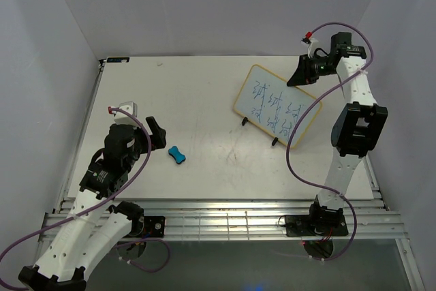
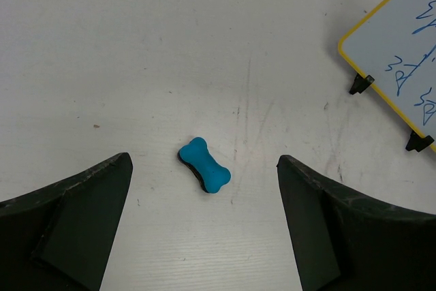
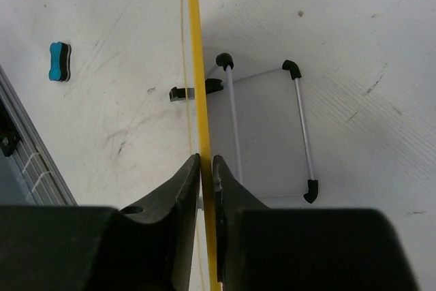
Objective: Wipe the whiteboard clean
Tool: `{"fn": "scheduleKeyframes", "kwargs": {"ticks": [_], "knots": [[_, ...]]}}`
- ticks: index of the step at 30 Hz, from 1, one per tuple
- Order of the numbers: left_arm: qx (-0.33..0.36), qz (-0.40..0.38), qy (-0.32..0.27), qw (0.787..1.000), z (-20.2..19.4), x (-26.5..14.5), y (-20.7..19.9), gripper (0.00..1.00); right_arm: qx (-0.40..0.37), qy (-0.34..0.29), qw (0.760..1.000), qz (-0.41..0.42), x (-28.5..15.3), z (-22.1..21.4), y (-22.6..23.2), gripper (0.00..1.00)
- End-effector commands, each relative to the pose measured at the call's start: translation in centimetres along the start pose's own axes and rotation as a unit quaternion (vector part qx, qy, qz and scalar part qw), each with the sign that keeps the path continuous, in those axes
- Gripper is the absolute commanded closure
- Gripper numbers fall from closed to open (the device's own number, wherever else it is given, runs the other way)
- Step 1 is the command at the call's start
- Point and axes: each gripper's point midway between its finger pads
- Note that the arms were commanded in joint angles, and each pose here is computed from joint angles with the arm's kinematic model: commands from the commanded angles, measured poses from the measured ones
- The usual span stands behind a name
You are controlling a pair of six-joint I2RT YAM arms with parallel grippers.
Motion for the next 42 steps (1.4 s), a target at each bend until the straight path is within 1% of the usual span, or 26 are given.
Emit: {"fn": "scheduleKeyframes", "kwargs": {"ticks": [1, 4, 10, 12, 14, 17, 26, 32, 33, 34, 42], "knots": [[0.002, -0.008, -0.010, 1.000, 0.3, -0.1, -0.2, 0.02, -0.016, -0.014, 1.000, 0.013, -0.7, 0.8, 2.2, 0.84], [0.001, -0.008, -0.013, 1.000, 0.4, -0.2, -0.2, 0.02, -0.018, -0.010, 1.000, 0.016, -0.5, 0.4, 2.8, 0.79], [0.001, -0.011, -0.014, 1.000, 0.4, -0.3, -0.3, 0.02, -0.023, 0.001, 1.000, 0.015, 0.0, -0.4, 3.7, 0.77], [0.001, -0.012, -0.015, 1.000, 0.5, -0.4, -0.3, 0.02, -0.032, 0.003, 0.999, 0.009, 0.1, -0.2, 3.9, 0.74], [0.002, -0.013, -0.015, 1.000, 0.5, -0.4, -0.4, 0.02, -0.030, 0.006, 0.999, 0.009, 0.2, -0.4, 4.0, 0.74], [0.002, -0.012, -0.017, 1.000, 0.5, -0.4, -0.3, 0.02, -0.033, 0.008, 0.999, 0.005, 0.3, -0.5, 4.3, 0.76], [0.001, -0.011, -0.019, 1.000, 0.5, -0.5, -0.2, 0.02, -0.038, 0.015, 0.999, 0.003, 0.7, -0.8, 4.8, 0.78], [0.001, -0.013, -0.020, 1.000, 0.6, -0.6, -0.3, 0.02, -0.043, 0.015, 0.999, -0.007, 0.4, -0.8, 5.0, 0.87], [0.002, -0.012, -0.020, 1.000, 0.6, -0.6, -0.3, 0.02, -0.048, 0.011, 0.999, -0.011, 0.2, -0.5, 5.2, 0.91], [0.002, -0.011, -0.020, 1.000, 0.6, -0.6, -0.3, 0.02, -0.049, 0.009, 0.999, -0.015, 0.0, -0.3, 5.3, 0.92], [0.000, -0.008, -0.022, 1.000, 0.6, -0.7, -0.1, 0.02, -0.083, -0.042, 0.994, -0.054, -3.2, 3.3, 7.7, 0.92]]}}
Point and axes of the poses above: each gripper's point midway between its finger pads, its own x axis out along the fingers, its own y axis along the line the jaws close on, z = x × y
